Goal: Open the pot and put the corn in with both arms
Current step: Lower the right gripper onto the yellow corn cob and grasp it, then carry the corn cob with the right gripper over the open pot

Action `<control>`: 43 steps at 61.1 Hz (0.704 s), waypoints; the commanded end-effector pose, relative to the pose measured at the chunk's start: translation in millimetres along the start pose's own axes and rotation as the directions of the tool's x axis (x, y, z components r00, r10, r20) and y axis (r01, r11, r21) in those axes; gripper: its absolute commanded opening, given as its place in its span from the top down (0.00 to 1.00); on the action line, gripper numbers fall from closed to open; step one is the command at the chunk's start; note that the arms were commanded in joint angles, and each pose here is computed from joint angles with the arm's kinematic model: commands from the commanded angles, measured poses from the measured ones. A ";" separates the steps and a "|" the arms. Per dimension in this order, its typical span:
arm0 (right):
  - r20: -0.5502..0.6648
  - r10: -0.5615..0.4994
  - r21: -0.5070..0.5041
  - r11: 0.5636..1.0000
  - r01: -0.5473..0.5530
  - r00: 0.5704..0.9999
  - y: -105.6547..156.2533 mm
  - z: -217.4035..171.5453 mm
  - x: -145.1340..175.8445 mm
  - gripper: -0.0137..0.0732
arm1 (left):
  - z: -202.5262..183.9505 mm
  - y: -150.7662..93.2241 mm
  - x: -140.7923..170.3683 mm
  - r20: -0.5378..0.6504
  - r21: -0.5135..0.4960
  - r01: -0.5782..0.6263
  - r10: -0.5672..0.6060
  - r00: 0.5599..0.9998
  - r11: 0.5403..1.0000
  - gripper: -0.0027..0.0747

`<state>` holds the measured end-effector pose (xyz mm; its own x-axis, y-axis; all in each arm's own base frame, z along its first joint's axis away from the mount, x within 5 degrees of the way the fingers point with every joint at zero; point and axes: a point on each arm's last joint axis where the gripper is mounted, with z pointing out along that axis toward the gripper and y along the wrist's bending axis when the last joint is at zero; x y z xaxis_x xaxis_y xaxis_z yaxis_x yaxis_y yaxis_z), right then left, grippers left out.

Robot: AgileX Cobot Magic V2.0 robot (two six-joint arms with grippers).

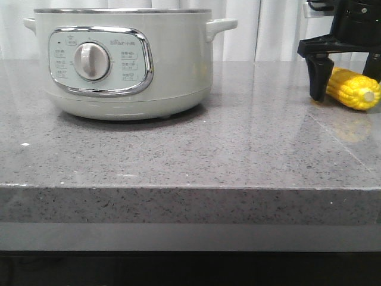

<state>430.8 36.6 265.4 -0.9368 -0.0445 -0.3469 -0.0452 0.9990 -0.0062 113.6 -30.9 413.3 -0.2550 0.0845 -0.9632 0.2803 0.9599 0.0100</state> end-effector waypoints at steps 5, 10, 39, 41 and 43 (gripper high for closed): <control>0.085 -0.005 0.009 1.000 0.004 0.996 -3.9 -33.1 -6.0 0.42 | -8.8 0.9 -23.0 0.180 -0.010 0.011 -0.009 0.984 1.000 0.64; 0.083 -0.015 0.010 1.000 0.014 0.996 -3.9 -34.1 -5.9 0.48 | -8.8 0.9 -23.0 0.180 -0.010 0.011 -0.009 0.984 1.000 0.64; 0.322 -0.073 -0.088 0.990 0.106 0.944 27.8 -147.0 -11.4 0.49 | -8.8 0.9 -23.0 0.180 -0.010 0.011 -0.009 0.984 1.000 0.64; 0.354 -0.087 -0.100 0.986 0.130 0.931 33.5 -157.4 -10.3 0.49 | -8.8 0.9 -23.0 0.180 -0.010 0.011 -0.009 0.984 1.000 0.64; 0.387 -0.091 -0.117 0.982 0.147 0.918 39.7 -167.4 -9.1 0.49 | -8.8 0.9 -23.0 0.180 -0.010 0.011 -0.009 0.984 1.000 0.64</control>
<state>407.2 61.7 363.6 -0.8537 -0.1111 -0.5088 -0.1482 0.9884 0.0327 113.6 -30.9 413.3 -0.2550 0.0845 -0.9632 0.2803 0.9599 0.0100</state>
